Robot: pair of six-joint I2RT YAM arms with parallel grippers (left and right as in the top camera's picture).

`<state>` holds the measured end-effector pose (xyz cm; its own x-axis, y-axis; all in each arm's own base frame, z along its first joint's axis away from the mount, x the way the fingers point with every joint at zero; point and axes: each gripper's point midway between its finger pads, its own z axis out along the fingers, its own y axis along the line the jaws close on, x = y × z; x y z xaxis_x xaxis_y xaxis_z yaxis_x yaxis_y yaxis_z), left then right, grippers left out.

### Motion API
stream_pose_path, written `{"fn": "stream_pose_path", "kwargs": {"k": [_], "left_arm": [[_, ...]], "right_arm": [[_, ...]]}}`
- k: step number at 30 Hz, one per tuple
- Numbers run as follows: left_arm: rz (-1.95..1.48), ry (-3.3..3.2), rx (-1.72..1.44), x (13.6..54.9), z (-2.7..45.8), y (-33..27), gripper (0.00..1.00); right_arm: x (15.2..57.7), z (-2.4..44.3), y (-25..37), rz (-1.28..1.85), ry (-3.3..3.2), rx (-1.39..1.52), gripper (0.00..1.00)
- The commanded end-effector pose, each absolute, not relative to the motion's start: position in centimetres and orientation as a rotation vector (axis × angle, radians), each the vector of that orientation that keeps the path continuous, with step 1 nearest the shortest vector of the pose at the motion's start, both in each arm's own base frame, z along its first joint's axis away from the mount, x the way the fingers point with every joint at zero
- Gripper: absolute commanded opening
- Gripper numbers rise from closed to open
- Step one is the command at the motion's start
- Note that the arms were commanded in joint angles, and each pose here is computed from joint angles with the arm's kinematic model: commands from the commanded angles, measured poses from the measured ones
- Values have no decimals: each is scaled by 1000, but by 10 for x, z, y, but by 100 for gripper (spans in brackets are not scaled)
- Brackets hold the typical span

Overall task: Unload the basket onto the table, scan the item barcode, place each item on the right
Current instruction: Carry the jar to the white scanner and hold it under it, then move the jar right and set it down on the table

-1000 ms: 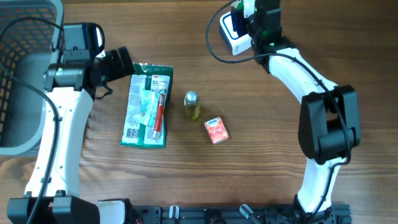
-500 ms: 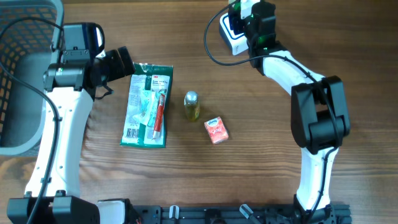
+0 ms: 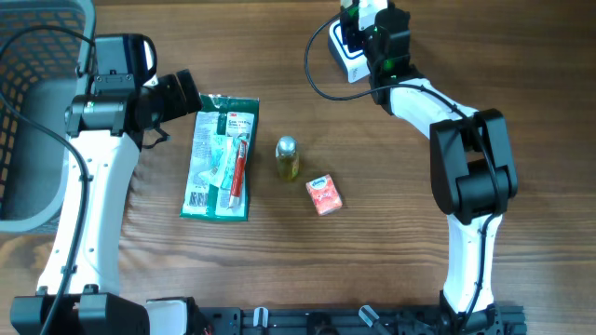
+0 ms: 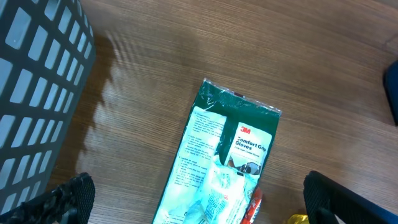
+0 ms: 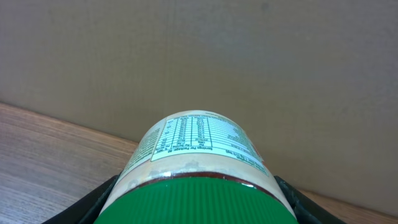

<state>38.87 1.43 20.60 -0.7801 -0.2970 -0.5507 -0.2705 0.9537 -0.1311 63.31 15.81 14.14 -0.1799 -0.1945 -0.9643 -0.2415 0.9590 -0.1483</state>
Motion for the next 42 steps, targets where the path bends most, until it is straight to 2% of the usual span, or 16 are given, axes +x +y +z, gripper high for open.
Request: {"fn": "stream_pose_path", "kwargs": {"k": [1,6,12,17,21,26,31,36,42], "left_arm": [[-75,2484,-410,391,215,15,100],[-75,2484,-410,391,215,15,100],[-75,2484,-410,391,215,15,100],[-75,2484,-410,391,215,15,100],[-75,2484,-410,391,215,15,100],[-75,2484,-410,391,215,15,100],[-75,2484,-410,391,215,15,100],[-75,2484,-410,391,215,15,100],[-75,2484,-410,391,215,15,100]], "right_arm": [[637,125,156,59,1771,-321,4],[640,147,157,62,1697,-306,4],[630,223,153,20,1597,-322,4],[590,282,143,21,1696,-341,4],[536,297,129,89,1899,-276,4],[452,265,101,180,2278,-40,4],[372,199,77,108,2707,114,10],[341,145,69,54,2873,196,13],[311,95,32,-209,2903,501,15]]}}
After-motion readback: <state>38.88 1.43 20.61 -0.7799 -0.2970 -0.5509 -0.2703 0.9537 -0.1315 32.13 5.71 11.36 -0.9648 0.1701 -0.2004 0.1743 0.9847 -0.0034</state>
